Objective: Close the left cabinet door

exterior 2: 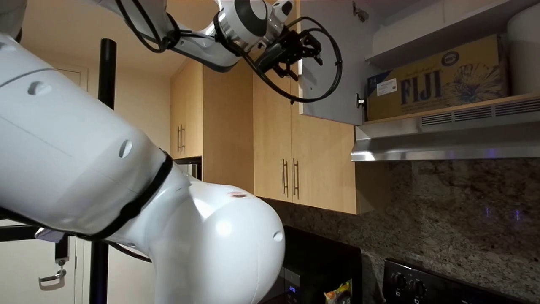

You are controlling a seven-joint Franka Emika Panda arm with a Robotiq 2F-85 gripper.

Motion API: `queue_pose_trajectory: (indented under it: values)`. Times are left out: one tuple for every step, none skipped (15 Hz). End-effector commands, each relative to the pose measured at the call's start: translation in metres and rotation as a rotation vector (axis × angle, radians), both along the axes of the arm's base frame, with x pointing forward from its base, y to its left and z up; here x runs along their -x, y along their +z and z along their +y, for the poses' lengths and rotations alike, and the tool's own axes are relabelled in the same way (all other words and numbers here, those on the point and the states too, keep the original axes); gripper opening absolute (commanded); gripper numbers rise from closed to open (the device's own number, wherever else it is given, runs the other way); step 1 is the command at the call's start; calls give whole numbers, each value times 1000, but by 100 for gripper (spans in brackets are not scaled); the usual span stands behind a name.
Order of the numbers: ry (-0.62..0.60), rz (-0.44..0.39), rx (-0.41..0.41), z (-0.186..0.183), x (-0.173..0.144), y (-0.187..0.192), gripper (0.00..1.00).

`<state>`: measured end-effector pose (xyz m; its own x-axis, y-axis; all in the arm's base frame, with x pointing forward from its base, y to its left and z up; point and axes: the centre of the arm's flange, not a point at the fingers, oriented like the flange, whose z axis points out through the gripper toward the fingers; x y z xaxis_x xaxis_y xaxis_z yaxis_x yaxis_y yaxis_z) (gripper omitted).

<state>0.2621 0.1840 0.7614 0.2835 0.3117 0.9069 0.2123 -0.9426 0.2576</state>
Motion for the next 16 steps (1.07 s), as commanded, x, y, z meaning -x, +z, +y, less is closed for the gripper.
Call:
queue_pose_trajectory:
  values:
    - [-5, 32, -13, -7, -15, 7, 100]
    - [-8, 38, -16, -9, -18, 8, 100]
    - [-11, 45, -19, -11, -21, 9, 100]
    - [-16, 48, -23, -13, -23, 9, 100]
    - [-21, 52, -28, -16, -25, 10, 100]
    - [-27, 52, -31, -18, -26, 11, 100]
    - [-29, 51, -36, -20, -26, 12, 100]
    - [-34, 45, -39, -22, -25, 14, 100]
    - [-38, 39, -42, -25, -24, 15, 100]
    - [-43, 33, -45, -28, -23, 17, 100]
    - [-50, 32, -50, -30, -23, 18, 100]
    - [-55, 33, -56, -34, -24, 20, 100]
    - [-55, 36, -60, -36, -24, 21, 100]
    - [-59, 37, -63, -39, -24, 21, 100]
    - [-64, 40, -69, -42, -26, 21, 100]
    - [-73, 48, -76, -47, -27, 22, 100]
